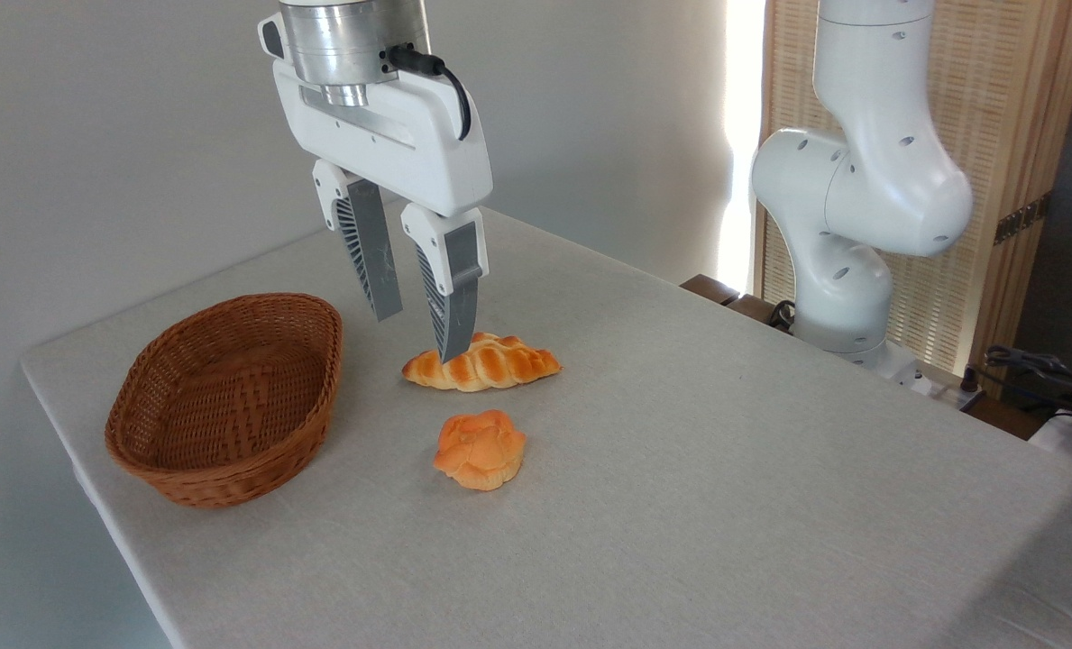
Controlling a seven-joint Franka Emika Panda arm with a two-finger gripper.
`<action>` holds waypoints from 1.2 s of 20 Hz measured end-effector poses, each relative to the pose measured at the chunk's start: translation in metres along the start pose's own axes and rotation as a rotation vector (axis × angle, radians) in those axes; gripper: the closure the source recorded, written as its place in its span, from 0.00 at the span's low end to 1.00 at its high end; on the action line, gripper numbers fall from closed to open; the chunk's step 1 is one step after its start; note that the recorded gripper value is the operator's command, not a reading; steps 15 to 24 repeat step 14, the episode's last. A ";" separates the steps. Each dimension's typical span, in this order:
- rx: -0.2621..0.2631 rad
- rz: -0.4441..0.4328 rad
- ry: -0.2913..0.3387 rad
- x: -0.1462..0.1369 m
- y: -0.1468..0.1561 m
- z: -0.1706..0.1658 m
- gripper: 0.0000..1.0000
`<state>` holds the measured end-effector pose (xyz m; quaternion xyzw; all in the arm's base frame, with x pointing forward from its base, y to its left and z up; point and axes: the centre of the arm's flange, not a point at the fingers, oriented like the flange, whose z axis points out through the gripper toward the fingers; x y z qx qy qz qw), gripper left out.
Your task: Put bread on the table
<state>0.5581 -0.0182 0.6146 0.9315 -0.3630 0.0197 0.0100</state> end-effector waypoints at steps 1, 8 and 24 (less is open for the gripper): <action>0.003 0.001 -0.003 0.000 0.000 0.000 0.00; 0.006 0.001 -0.005 -0.001 -0.001 0.000 0.00; 0.006 0.001 -0.005 -0.002 -0.002 -0.001 0.00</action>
